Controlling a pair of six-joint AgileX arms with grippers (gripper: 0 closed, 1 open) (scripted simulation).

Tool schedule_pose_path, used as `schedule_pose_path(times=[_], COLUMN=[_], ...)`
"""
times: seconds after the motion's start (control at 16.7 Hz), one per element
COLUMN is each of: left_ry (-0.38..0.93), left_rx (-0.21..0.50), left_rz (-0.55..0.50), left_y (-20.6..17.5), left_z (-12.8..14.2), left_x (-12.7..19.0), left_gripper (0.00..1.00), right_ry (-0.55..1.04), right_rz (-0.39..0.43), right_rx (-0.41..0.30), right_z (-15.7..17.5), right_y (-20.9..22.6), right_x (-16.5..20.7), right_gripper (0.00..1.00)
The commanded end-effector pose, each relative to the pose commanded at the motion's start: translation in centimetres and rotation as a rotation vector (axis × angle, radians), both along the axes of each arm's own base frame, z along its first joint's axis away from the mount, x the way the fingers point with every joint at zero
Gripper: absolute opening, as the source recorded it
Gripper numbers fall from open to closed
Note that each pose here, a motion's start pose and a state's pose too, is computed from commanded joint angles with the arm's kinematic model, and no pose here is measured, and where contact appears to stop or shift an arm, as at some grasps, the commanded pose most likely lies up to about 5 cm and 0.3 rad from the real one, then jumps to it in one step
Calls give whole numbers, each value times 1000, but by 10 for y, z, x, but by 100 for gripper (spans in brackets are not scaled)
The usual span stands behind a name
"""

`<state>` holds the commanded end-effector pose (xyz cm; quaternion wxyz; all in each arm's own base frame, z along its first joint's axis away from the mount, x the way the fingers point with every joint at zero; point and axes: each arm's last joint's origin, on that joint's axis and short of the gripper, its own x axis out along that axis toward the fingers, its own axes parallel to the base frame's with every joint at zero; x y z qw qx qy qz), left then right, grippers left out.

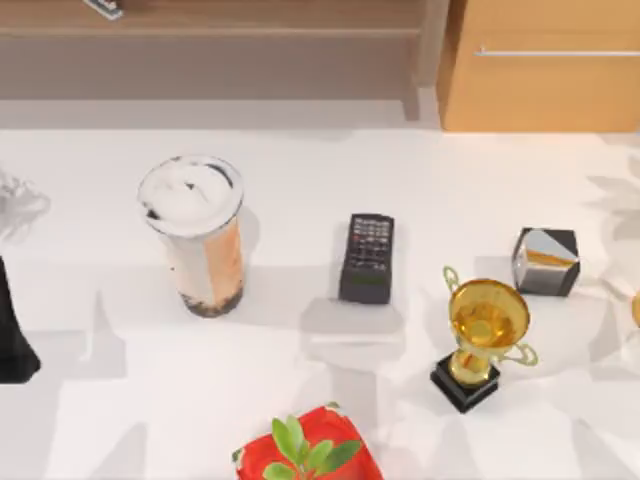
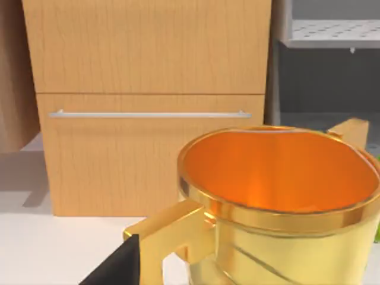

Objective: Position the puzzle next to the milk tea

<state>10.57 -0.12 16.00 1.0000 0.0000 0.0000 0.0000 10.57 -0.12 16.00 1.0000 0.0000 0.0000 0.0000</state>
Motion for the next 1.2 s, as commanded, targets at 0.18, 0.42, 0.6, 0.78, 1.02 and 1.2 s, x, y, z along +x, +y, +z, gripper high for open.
schedule_pose_path(times=[0.18,0.42,0.6,0.78,1.02,1.2], left_ry=[-1,-19,-32,-29,-9,3], left_rx=[0,-1,-5,-8,-6,-2], left_rz=[0,-5,-9,-13,-17,-19], left_y=[0,-4,-11,-24,-61,-99], left_z=[3,43,98,156,210,224], left_x=[0,3,19,57,136,197], left_gripper=[100,100,100,100,100,100], right_ry=[0,0,0,0,0,0], right_rz=[0,0,0,0,0,0], right_rx=[0,0,0,0,0,0], right_z=[0,0,0,0,0,0], right_y=[0,0,0,0,0,0], right_x=[0,0,0,0,0,0], right_gripper=[100,100,100,100,100,100])
